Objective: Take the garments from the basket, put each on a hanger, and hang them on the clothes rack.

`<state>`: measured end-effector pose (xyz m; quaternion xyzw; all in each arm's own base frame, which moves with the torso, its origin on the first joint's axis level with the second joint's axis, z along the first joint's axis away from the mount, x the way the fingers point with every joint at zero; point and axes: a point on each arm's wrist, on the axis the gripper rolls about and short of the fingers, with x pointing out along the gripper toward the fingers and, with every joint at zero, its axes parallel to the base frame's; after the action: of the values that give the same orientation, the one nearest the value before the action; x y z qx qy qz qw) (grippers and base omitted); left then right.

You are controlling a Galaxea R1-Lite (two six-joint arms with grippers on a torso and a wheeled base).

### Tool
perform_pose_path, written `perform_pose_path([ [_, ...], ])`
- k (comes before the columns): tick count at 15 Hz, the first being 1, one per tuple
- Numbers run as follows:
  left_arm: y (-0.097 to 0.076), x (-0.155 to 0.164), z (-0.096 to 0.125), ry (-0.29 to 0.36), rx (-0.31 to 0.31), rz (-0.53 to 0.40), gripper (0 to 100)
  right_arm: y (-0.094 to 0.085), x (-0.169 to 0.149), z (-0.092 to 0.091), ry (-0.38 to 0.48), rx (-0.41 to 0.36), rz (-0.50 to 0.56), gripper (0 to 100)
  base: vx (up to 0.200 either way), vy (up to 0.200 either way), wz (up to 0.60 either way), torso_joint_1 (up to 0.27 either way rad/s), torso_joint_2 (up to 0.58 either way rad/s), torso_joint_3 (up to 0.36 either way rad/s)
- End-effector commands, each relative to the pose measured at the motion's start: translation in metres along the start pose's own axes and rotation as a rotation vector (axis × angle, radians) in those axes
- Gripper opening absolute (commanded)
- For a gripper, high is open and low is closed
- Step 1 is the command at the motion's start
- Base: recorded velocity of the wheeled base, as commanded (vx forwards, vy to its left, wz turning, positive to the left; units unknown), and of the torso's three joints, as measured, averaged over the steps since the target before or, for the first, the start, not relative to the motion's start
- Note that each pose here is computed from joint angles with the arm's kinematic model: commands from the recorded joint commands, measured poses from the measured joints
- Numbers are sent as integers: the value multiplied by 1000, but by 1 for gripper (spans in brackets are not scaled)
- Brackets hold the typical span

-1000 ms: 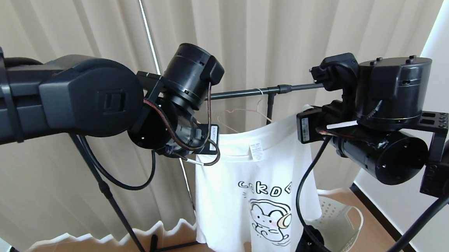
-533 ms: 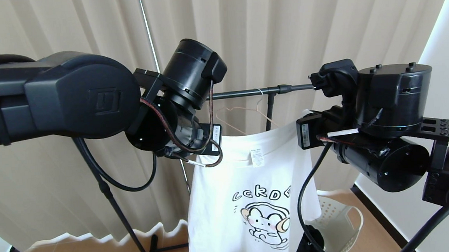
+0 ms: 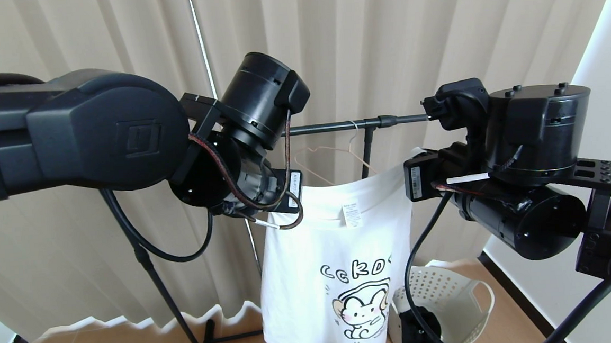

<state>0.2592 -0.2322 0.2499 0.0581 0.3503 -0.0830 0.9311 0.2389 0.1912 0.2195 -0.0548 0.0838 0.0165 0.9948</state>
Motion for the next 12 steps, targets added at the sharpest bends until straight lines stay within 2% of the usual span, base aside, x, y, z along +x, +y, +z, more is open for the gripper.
perform_pose_path([
  [1, 0, -1, 0, -3, 0, 1, 0, 0, -1, 0, -1, 1, 1, 0, 0, 0, 0, 0, 0, 0],
  [11, -5, -1, -5, 9, 18, -2, 0, -1, -1, 1, -4, 3, 1, 0, 0, 0, 0, 0, 0, 0],
  [12, -5, -1, -6, 10, 18, -2, 100, -1, -1, 1, -2, 2, -1, 0, 0, 0, 0, 0, 0, 0],
])
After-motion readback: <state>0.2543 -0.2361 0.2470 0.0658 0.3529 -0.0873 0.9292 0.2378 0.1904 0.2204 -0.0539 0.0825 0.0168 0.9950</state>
